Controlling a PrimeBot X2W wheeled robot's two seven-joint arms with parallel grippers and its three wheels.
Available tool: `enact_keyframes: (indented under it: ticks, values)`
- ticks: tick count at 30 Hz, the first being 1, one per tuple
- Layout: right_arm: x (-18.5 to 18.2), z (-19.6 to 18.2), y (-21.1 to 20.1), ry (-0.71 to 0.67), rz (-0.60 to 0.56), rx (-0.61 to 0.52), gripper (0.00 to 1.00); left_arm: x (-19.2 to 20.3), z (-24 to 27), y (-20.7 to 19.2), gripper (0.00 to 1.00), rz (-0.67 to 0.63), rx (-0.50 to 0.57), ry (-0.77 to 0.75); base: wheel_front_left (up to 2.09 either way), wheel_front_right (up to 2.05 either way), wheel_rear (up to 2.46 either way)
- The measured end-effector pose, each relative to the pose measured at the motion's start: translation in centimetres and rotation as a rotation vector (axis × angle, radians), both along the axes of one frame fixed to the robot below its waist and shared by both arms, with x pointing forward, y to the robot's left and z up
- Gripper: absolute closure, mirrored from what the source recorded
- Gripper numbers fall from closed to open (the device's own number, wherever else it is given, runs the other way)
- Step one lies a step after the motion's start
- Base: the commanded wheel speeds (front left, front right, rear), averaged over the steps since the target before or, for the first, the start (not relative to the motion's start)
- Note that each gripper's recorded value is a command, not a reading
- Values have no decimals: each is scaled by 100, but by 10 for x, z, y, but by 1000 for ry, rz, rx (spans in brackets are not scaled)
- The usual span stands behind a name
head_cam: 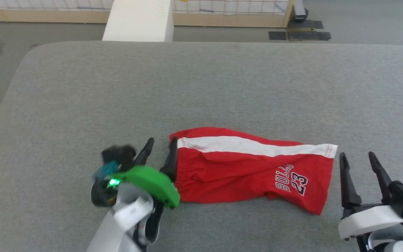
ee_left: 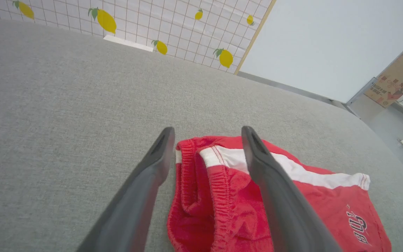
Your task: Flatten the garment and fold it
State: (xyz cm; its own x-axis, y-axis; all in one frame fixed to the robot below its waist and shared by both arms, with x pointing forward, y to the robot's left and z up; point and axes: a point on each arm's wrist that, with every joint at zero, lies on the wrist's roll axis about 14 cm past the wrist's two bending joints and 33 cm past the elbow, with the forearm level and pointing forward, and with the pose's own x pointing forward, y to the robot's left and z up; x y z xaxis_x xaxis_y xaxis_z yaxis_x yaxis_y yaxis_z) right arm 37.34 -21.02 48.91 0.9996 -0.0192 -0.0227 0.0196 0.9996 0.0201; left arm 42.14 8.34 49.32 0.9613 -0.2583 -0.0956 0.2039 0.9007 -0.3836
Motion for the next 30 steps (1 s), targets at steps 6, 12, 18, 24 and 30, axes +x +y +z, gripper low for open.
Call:
enact_keyframes:
  ticks: [6, 12, 18, 24, 30]
  values:
    - [-8, 7, -4, -31, -16, 0, 0, 13, -31, -24, 0, -81, 99, 269, 0, 0, 0]
    - [-14, 4, -12, -19, -40, 4, 0, 19, -53, -27, 0, -125, 182, 472, 0, 0, 0]
    - [-18, -4, -17, 6, -61, 13, 0, 15, -65, -38, 0, -192, 205, 573, 0, 0, 0]
    - [-18, -9, -16, 20, -60, 16, 0, 18, -64, -39, 30, -209, 226, 570, 0, 0, 0]
    - [-18, -9, -12, 21, -48, 19, 0, 19, -58, -37, 100, -213, 237, 542, 0, 0, 0]
